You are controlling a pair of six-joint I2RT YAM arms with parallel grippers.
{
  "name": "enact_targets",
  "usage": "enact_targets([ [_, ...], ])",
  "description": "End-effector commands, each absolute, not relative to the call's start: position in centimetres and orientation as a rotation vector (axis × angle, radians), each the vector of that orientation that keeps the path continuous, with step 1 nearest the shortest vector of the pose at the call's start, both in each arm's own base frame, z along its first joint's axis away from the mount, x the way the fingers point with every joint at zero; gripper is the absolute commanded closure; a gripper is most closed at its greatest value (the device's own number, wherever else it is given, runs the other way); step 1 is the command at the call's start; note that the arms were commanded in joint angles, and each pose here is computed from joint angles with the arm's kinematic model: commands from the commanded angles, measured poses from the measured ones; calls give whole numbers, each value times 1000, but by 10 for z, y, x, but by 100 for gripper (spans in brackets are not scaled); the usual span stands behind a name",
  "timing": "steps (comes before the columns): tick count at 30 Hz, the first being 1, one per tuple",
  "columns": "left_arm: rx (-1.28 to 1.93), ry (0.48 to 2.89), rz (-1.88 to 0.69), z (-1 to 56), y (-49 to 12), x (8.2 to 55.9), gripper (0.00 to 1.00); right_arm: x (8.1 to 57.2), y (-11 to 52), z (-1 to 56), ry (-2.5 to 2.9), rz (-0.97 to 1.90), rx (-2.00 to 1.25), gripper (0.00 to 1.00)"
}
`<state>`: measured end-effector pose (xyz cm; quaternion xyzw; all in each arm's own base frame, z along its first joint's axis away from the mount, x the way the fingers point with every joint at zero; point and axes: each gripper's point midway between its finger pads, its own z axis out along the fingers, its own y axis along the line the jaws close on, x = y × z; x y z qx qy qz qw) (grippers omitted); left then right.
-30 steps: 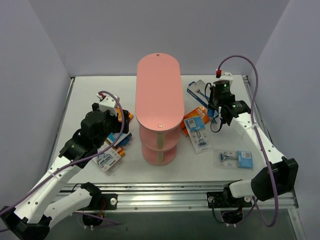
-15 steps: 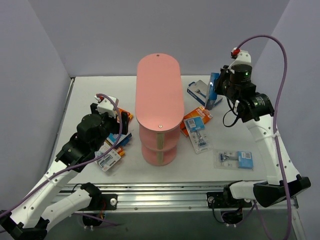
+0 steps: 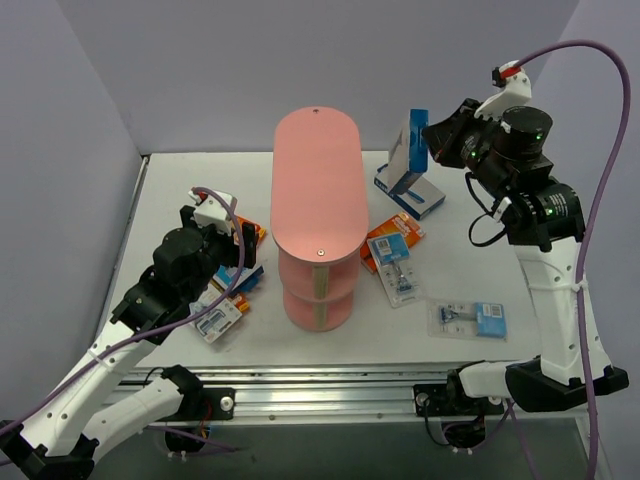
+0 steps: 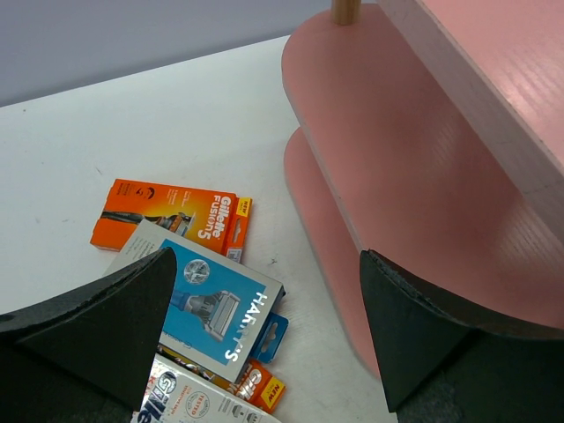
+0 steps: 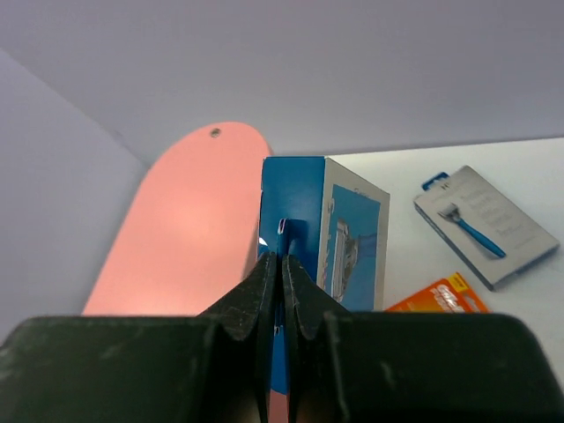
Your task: Place and organize the shaving razors onto the shelf
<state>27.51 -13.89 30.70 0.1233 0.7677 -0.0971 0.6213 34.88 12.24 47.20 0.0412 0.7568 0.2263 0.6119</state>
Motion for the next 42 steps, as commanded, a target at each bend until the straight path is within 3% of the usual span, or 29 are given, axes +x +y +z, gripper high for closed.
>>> enact_targets([
  [1,271,1711,-224,321,-139,276,6,340,142,533,1567,694,42,100],
  [24,282,1721,-227,319,-142,276,6,281,191,638,1224,1188,-132,100],
  [42,280,1724,-217,318,-140,277,6,276,217,619,1194,1469,-146,100],
])
